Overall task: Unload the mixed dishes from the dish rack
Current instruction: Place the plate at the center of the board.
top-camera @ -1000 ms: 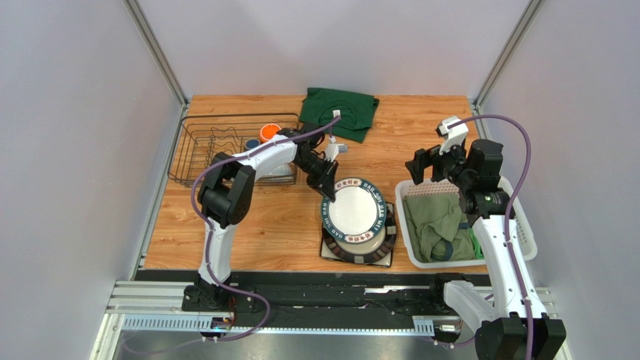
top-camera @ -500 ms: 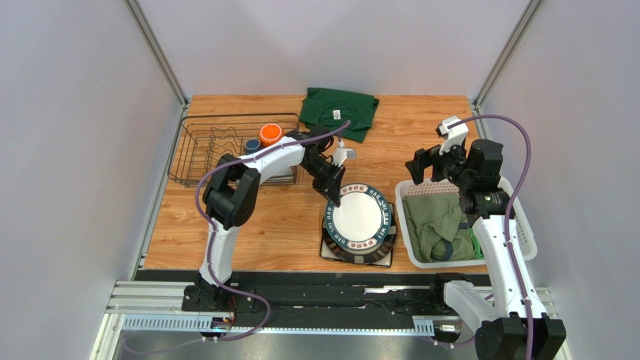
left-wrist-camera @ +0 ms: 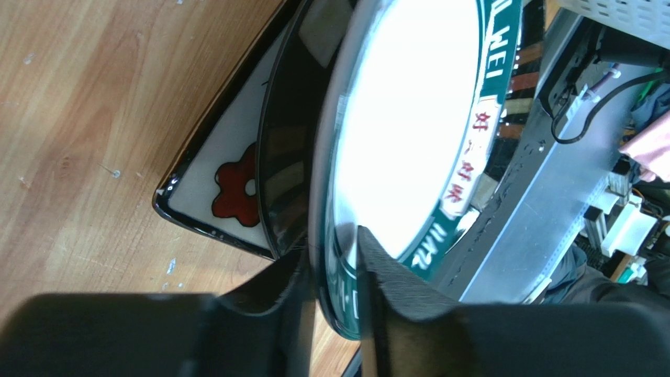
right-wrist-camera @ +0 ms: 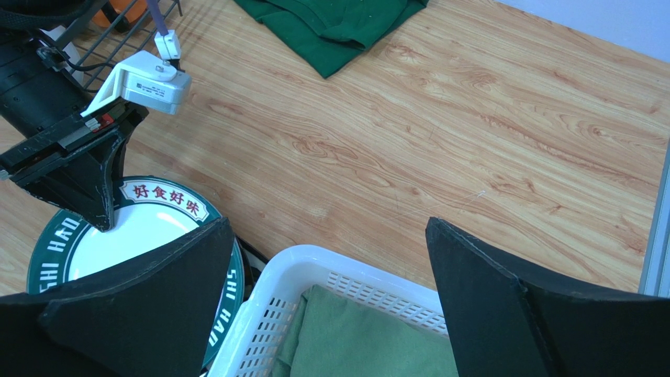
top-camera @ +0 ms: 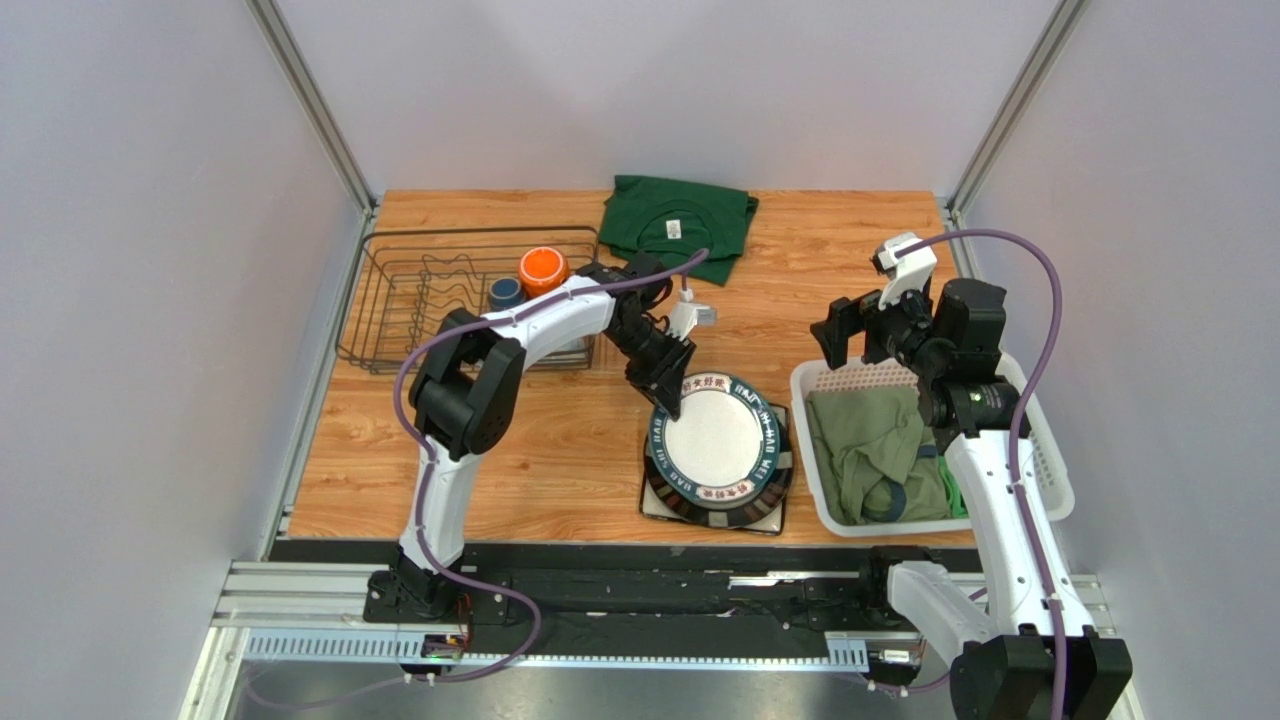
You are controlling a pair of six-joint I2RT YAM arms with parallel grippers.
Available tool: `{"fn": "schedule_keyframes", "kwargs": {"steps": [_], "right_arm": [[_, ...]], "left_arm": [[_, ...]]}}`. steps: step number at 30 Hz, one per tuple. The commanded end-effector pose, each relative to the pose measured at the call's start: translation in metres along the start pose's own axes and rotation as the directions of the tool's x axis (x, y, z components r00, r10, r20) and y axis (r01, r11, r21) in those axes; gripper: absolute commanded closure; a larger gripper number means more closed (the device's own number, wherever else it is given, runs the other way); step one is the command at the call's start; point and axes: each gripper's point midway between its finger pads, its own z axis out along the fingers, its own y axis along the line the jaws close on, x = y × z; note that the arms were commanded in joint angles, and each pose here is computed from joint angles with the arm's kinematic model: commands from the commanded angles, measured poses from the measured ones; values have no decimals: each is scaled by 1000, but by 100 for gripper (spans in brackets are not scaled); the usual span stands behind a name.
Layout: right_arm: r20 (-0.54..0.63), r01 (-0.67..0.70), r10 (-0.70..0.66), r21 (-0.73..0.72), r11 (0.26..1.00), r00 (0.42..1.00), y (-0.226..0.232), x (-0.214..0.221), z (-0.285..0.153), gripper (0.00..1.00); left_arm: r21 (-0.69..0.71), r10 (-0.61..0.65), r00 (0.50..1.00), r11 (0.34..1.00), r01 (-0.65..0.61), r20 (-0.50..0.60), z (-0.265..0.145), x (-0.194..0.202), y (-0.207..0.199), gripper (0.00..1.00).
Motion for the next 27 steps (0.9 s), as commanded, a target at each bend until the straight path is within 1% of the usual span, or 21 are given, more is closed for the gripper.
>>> {"fn": "schedule_keyframes", "kwargs": {"steps": [1,3,8,10,21,23,27], "right_arm": [[26,26,-26,10,1000,999,-1,-10,-4,1],[28,25,-25,11,1000,999,-1,-10,-4,1],[29,26,-26,11,1000,999,-1,-11,-4,1],[28,25,-25,11,1000,999,-1,-10,-4,1],[28,25,-25,9,1000,999,-1,-10,-4,1],[30,23,-23,9,1000,999,-1,-10,-4,1],[31,25,-25,7,1000,999,0,-11,-4,1]], "left_arm": [[-13,46,999,999,-46,-4,1,-6,0,66],[-13,51,999,999,-51,-7,1,-6,0,63],[-21,59,998,998,-59,-5,-1,-6,-1,62],[-30,63,998,998,-64,-8,-2,-5,-1,60],[-121,134,991,983,-137,-31,-4,-2,-4,54],[-144,142,989,979,-146,-40,-5,-1,-2,46],[-181,171,984,967,-179,-57,-4,0,-3,44]]}}
